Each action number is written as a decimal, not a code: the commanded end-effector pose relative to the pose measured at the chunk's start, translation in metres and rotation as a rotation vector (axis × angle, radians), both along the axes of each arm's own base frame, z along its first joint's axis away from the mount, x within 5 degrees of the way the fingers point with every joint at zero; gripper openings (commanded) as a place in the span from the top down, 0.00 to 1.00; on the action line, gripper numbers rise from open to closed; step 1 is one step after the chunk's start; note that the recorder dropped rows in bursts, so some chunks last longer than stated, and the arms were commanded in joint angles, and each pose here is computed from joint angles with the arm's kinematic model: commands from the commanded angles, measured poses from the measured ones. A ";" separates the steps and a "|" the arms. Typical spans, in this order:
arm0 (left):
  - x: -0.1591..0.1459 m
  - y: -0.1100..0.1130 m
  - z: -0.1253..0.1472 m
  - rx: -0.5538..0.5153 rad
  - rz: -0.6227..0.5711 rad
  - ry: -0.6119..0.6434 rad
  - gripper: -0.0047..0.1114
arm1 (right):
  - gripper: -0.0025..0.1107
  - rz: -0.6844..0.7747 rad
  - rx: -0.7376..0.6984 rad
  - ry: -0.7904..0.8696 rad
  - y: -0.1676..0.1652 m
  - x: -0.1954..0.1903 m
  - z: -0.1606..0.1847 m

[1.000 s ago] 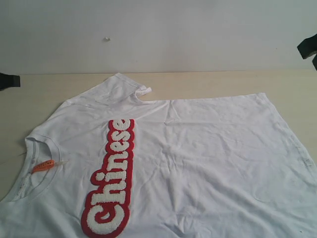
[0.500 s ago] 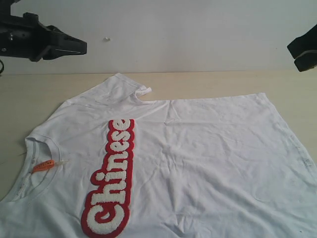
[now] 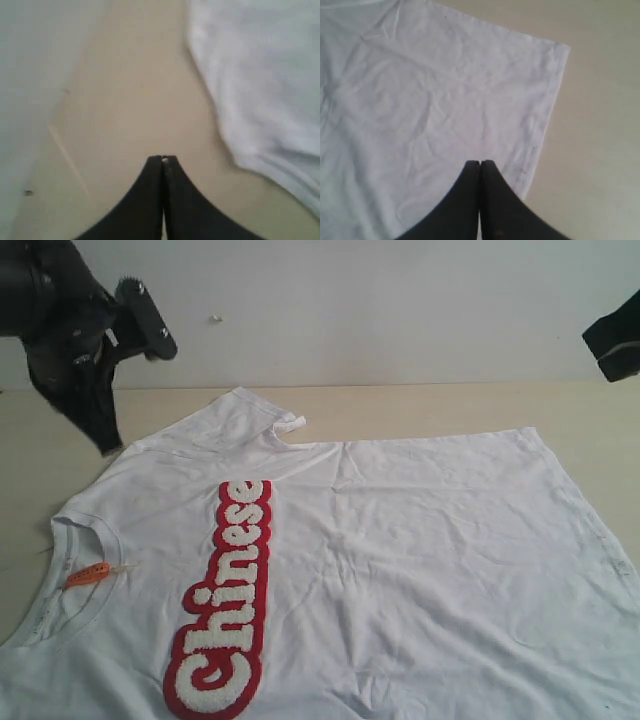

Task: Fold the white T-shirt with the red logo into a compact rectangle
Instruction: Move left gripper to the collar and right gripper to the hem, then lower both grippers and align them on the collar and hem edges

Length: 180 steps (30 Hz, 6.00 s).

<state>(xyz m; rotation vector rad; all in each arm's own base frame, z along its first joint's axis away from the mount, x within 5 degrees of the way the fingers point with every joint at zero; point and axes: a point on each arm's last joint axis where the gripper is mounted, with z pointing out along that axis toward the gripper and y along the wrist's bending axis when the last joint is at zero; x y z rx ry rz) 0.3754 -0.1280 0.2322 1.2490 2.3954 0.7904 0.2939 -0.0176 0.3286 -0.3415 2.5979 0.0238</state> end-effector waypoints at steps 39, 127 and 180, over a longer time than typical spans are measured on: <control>-0.035 0.043 -0.032 -0.212 -0.547 0.694 0.07 | 0.36 0.929 -0.518 0.102 -0.008 -0.025 -0.104; -0.027 0.090 -0.120 -0.251 -0.616 0.629 0.05 | 0.05 1.018 -0.495 0.318 -0.065 0.041 -0.206; -0.031 0.089 -0.134 -0.290 -0.617 0.701 0.05 | 0.05 1.092 -0.222 0.534 -0.060 0.039 -0.268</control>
